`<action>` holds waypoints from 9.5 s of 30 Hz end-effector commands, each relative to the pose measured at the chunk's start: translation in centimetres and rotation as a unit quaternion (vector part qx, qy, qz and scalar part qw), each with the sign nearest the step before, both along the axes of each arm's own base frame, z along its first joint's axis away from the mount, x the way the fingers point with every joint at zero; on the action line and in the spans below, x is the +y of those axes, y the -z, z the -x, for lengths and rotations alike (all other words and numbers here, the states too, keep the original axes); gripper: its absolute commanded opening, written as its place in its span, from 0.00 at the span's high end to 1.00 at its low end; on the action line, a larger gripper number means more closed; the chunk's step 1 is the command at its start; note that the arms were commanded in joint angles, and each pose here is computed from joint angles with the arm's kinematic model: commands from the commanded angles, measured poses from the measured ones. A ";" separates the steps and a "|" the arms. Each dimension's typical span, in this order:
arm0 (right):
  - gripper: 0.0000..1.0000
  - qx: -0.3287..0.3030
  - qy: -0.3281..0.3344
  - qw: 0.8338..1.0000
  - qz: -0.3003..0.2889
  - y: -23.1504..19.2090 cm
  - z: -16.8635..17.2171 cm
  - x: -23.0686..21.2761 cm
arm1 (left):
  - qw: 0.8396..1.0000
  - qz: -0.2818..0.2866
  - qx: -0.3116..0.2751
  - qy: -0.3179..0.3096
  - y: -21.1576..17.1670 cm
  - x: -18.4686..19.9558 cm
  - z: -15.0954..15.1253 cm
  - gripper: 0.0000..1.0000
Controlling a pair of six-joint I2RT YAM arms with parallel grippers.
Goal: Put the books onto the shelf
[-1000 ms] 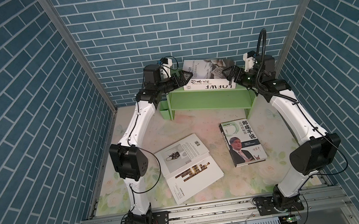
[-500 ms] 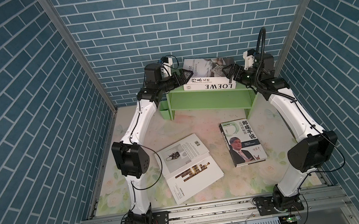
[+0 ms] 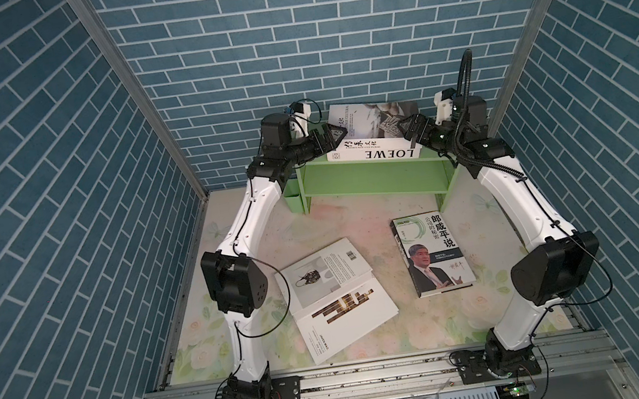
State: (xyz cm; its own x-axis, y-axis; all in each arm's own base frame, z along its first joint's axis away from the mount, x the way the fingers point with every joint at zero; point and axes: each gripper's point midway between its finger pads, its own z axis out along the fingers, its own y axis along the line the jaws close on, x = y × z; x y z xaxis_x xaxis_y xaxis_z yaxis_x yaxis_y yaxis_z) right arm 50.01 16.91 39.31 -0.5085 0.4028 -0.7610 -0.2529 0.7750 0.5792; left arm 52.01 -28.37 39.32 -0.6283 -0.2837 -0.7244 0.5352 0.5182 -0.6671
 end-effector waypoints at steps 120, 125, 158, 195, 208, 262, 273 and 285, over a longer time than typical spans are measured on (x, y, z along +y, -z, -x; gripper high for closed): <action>0.01 0.289 -0.210 0.934 0.021 25.4 26.8 9.0 | 0.905 -0.020 0.356 -0.233 28.3 18.3 36.4 0.00; 0.01 0.320 -0.209 0.924 0.028 27.8 29.1 8.9 | 0.901 0.004 0.374 -0.222 29.7 17.9 38.1 0.00; 0.08 0.395 -0.260 0.879 0.060 33.8 34.2 10.9 | 0.914 -0.056 0.380 -0.130 32.8 9.6 36.3 0.00; 0.05 0.207 -0.245 0.947 0.009 13.0 31.4 11.0 | 0.972 -0.018 0.208 0.104 11.2 0.4 34.4 0.00; 0.05 0.163 -0.278 0.946 0.011 14.5 27.5 15.9 | 0.988 -0.080 0.127 -0.019 10.1 6.7 29.3 0.00; 0.12 0.336 -0.238 0.911 -0.007 31.9 20.7 18.2 | 0.918 -0.031 0.357 -0.171 31.4 17.8 24.8 0.02; 0.20 0.338 -0.246 0.908 -0.038 31.5 20.8 18.8 | 0.950 0.037 0.285 -0.125 26.3 16.0 23.7 0.08; 0.22 0.322 -0.260 0.908 -0.066 28.9 20.9 18.9 | 0.961 0.104 0.229 -0.117 19.9 15.5 24.0 0.21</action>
State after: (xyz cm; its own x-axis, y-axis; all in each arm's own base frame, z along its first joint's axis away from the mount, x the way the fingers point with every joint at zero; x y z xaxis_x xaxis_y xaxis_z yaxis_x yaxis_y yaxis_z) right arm 30.16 35.63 9.51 -0.9772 0.0719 -0.1998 -0.1215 0.5823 0.8039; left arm 28.03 -11.72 15.94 -0.7633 -0.5887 -0.2663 -0.0622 0.4772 -0.8766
